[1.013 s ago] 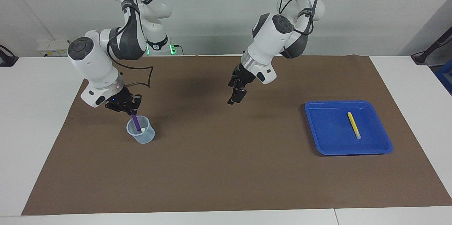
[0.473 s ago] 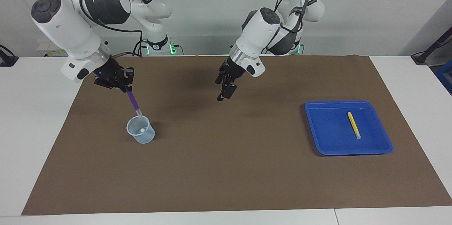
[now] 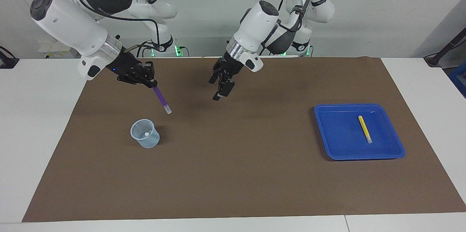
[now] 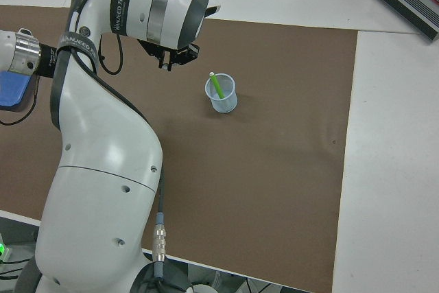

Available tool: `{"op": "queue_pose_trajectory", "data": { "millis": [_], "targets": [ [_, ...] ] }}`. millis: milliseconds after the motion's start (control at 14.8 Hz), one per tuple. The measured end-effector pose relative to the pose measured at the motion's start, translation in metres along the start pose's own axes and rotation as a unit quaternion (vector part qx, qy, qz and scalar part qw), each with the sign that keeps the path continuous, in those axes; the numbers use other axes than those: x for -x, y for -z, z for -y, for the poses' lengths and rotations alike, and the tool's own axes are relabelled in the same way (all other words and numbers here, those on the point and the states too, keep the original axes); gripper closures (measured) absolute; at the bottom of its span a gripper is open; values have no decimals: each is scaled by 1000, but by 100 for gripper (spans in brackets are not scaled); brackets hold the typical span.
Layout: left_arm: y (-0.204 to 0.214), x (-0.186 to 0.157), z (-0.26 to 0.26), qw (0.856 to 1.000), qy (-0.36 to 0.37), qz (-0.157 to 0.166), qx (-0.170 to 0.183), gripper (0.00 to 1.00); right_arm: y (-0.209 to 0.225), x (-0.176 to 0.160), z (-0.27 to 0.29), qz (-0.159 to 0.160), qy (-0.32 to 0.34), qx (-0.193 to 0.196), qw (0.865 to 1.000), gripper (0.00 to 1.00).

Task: Right arm passes pens to left for tray arrangement
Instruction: 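Lift the purple pen toward the left gripper while the left gripper approaches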

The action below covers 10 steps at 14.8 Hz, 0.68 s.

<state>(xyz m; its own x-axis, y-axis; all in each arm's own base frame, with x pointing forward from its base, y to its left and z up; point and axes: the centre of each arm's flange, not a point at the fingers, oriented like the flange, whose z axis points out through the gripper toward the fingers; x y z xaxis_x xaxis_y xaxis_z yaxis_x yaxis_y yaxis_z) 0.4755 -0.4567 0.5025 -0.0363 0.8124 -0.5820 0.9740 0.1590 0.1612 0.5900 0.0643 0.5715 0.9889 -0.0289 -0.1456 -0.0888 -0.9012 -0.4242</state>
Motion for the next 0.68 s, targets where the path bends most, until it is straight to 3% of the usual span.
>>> {"op": "queue_pose_trajectory", "data": {
  "millis": [135, 405, 675],
  "targets": [
    [2, 13, 3, 999, 19, 24, 23, 0, -6, 2, 19, 6, -25, -24, 999, 83],
    [-7, 35, 22, 997, 22, 60, 46, 0, -18, 3, 52, -5, -48, -30, 998, 83],
    [-14, 37, 23, 996, 21, 66, 53, 0, -25, 2, 64, -12, -55, -31, 998, 83]
  ]
}}
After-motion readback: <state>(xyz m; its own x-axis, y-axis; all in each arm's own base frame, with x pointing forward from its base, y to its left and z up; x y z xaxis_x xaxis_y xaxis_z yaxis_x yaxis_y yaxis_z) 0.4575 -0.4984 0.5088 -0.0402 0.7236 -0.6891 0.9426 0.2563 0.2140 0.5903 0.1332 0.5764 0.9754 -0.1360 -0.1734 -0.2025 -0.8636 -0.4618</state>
